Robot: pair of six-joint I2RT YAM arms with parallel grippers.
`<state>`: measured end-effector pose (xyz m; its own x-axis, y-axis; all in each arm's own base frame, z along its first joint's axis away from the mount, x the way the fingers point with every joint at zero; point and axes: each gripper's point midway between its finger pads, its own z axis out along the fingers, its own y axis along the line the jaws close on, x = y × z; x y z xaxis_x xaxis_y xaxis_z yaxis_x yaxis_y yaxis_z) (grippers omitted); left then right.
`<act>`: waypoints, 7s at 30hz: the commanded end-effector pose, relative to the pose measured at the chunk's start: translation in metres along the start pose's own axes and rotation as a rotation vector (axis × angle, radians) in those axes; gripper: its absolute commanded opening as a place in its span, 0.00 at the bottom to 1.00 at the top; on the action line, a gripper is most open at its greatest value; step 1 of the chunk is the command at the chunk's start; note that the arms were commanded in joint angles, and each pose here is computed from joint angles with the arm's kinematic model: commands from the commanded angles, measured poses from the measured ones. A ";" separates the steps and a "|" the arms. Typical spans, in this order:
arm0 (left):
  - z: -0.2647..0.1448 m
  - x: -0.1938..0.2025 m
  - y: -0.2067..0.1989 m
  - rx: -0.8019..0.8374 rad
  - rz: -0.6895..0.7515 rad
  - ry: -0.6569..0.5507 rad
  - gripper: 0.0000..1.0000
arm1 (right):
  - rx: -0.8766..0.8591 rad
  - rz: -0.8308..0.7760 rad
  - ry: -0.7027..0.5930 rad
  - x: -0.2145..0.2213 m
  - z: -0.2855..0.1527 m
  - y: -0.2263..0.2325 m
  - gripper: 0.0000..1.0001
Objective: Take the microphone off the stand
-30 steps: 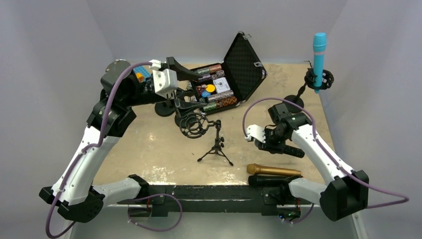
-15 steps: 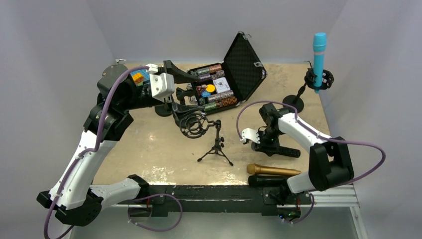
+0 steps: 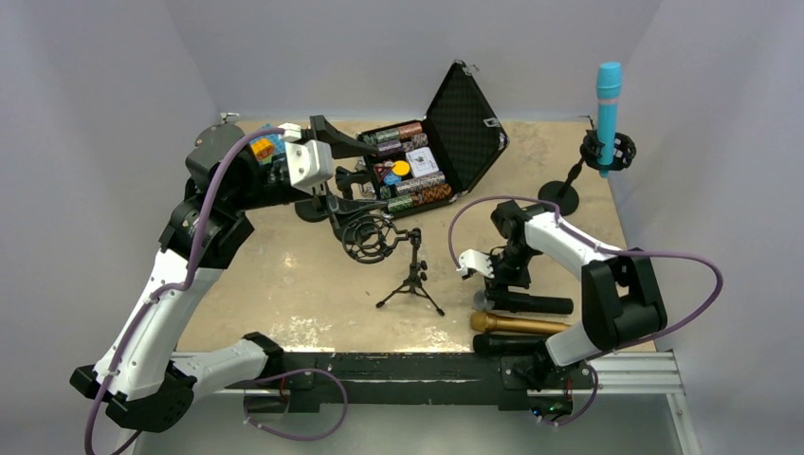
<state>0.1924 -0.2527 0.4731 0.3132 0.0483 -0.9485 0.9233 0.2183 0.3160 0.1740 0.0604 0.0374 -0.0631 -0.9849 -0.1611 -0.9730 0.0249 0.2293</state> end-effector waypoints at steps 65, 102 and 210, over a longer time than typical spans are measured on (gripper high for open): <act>-0.056 0.122 -0.038 0.086 -0.151 0.578 0.87 | 0.481 0.253 -0.799 -0.261 -0.241 0.022 0.53; -0.058 0.136 -0.078 0.123 -0.338 0.515 0.87 | 0.252 -0.741 -0.803 -0.277 -0.247 0.070 0.45; -0.004 0.118 -0.060 0.223 -0.592 0.212 0.83 | 0.384 0.274 -0.570 -0.176 -0.269 -0.006 0.76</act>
<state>0.1736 -0.2586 0.3212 -0.3441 0.2165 -0.9136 0.9388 0.0625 -0.3388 0.2552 0.2109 0.3053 -0.2468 -0.7085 -0.6612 -0.9600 0.2718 0.0670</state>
